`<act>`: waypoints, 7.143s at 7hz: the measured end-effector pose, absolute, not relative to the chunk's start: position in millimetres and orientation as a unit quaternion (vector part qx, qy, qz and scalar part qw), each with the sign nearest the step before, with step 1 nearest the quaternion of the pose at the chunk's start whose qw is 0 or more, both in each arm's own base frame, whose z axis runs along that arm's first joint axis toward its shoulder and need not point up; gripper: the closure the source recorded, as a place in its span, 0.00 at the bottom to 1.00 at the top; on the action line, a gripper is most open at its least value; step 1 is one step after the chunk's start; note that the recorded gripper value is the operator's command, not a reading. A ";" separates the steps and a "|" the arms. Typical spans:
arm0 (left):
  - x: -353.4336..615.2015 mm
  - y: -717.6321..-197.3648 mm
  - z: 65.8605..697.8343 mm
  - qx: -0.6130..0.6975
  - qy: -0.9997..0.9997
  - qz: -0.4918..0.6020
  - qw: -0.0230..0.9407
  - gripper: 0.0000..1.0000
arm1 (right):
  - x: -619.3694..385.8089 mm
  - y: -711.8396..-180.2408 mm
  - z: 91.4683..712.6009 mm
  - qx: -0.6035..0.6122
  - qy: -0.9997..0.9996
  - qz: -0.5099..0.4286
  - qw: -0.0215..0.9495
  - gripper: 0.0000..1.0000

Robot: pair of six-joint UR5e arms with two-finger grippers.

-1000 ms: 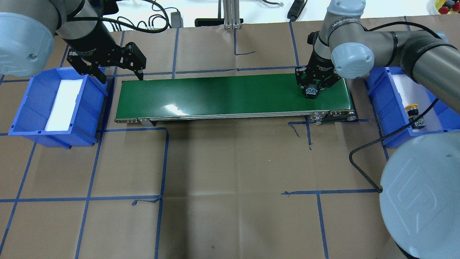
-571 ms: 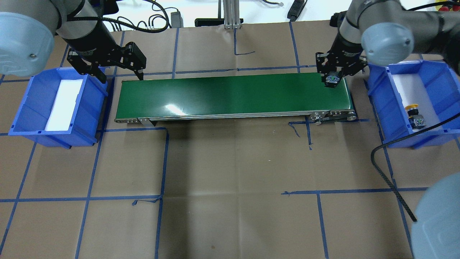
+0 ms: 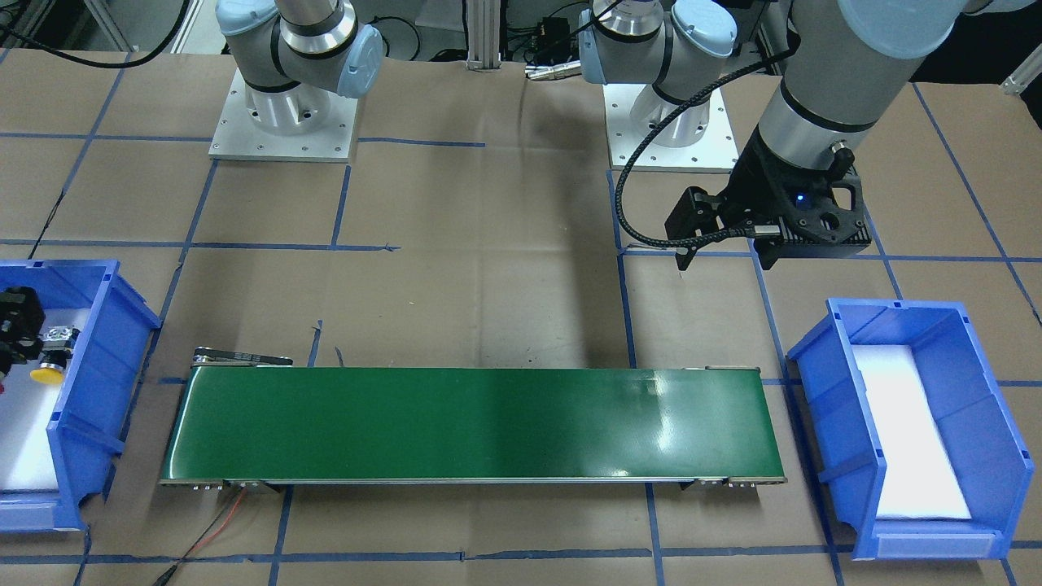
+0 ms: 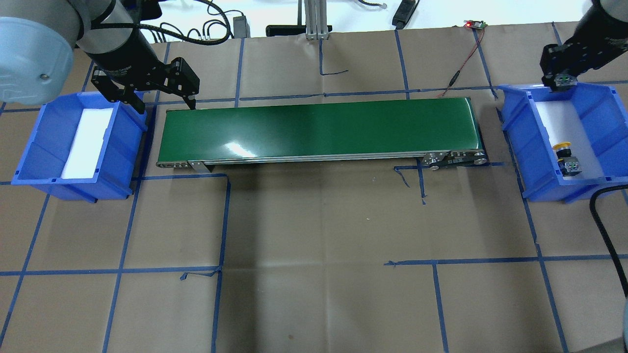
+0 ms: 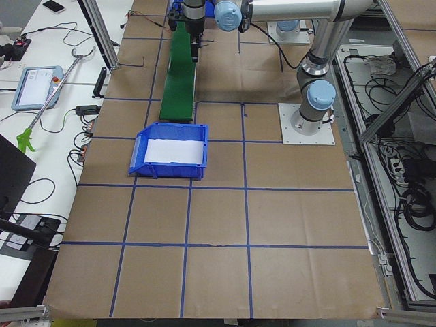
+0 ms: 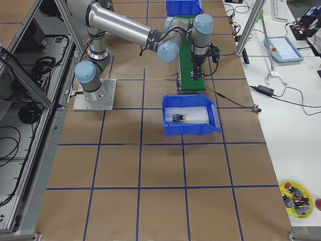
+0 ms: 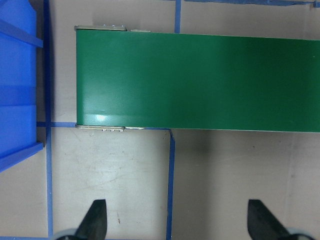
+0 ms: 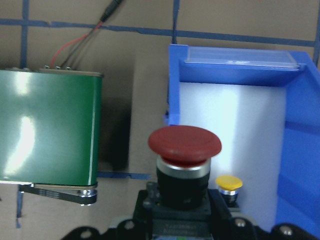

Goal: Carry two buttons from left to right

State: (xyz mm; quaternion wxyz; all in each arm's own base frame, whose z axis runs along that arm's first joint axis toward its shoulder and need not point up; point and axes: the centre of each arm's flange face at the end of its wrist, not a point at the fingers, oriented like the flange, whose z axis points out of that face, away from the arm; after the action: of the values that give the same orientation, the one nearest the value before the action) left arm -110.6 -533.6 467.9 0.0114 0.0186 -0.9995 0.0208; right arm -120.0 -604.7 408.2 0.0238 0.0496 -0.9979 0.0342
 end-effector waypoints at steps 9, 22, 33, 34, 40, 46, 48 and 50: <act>-110.5 -534.4 467.6 0.019 -1.000 0.021 0.011 0.00 | -203.1 -647.0 240.5 0.034 -0.999 -0.029 0.005 0.89; -110.5 -535.1 467.5 0.019 -1.000 0.020 0.012 0.00 | -62.0 -603.5 485.6 0.080 -0.994 0.067 -0.016 0.00; -110.4 -532.8 471.0 0.031 -0.999 0.023 0.011 0.00 | 129.6 -450.4 518.6 -0.022 -0.998 0.046 -0.023 0.00; -110.4 -531.9 472.4 0.033 -0.999 0.024 0.011 0.00 | 129.8 -452.4 518.9 -0.021 -0.998 0.048 -0.023 0.00; -110.3 -531.5 473.1 0.034 -0.999 0.025 0.010 0.00 | 131.6 -477.7 517.0 -0.018 -0.999 0.035 -0.022 0.00; -110.4 -532.7 471.7 0.034 -0.999 0.023 0.011 0.00 | 131.8 -478.3 517.3 -0.015 -0.999 0.036 -0.021 0.00; -110.3 -533.6 469.7 0.034 -0.999 0.021 0.010 0.00 | 131.8 -478.6 517.2 -0.015 -0.999 0.037 -0.021 0.00; -110.2 -534.1 468.4 0.034 -0.999 0.020 0.010 0.00 | 131.8 -478.9 517.0 -0.015 -0.999 0.037 -0.021 0.00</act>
State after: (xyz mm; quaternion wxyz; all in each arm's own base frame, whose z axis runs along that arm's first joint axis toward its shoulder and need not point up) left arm -110.2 -534.1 468.4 0.0102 0.0340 -0.9992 0.0199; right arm 131.8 -478.9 517.0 -0.0209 -0.0154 -0.9990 0.0369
